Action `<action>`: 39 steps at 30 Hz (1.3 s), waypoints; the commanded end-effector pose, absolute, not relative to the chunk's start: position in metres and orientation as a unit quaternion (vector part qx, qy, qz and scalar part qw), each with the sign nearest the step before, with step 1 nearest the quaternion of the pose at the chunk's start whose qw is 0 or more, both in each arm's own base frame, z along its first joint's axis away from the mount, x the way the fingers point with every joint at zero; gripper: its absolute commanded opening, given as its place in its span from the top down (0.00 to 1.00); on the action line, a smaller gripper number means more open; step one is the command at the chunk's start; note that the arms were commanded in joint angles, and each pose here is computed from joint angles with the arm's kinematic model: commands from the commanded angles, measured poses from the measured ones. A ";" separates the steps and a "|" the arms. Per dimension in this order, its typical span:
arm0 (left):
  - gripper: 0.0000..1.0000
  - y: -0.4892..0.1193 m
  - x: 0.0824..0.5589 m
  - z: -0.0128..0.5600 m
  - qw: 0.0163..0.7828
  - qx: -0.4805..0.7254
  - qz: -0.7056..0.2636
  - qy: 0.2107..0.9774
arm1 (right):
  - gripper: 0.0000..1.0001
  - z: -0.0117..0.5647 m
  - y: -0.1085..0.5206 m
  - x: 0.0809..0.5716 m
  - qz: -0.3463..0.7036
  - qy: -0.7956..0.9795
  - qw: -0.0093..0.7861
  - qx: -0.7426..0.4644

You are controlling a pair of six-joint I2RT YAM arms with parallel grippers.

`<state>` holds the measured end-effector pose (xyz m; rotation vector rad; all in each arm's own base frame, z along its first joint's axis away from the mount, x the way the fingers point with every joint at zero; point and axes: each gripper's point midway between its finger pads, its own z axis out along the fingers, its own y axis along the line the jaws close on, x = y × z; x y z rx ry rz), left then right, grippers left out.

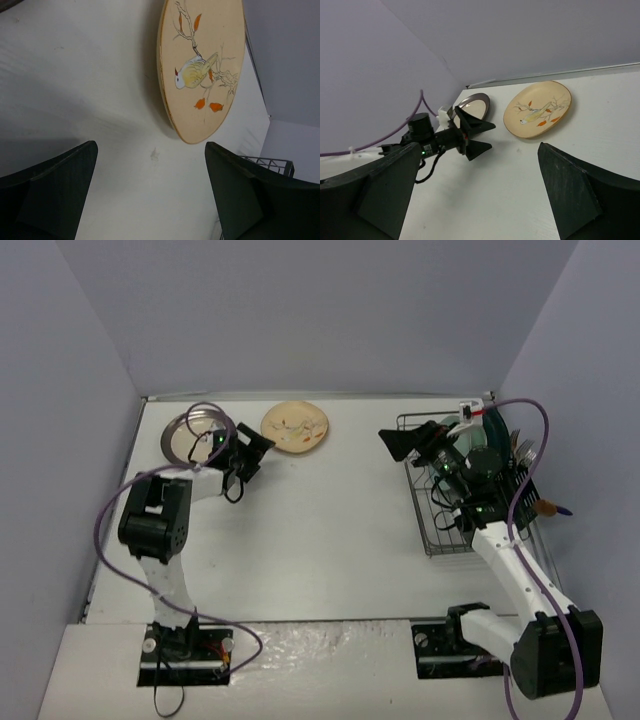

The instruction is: Load the plates into the dish rack

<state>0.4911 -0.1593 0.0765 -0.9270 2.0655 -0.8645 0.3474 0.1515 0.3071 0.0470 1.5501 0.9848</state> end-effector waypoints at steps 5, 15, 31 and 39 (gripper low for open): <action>0.26 -0.182 0.549 0.086 0.389 -0.398 -0.361 0.749 | 0.00 0.341 0.172 0.338 0.453 0.627 0.633 -0.042; 0.53 -0.183 0.559 0.038 0.366 -0.453 -0.315 0.749 | 0.00 0.340 0.177 0.337 0.449 0.628 0.632 -0.061; 1.00 -0.180 0.537 0.053 0.381 -0.451 -0.316 0.743 | 0.00 0.328 0.181 0.338 0.432 0.649 0.622 -0.069; 1.00 -0.174 0.464 0.116 0.424 -0.388 -0.358 0.736 | 0.00 0.297 0.195 0.339 0.448 0.688 0.567 -0.069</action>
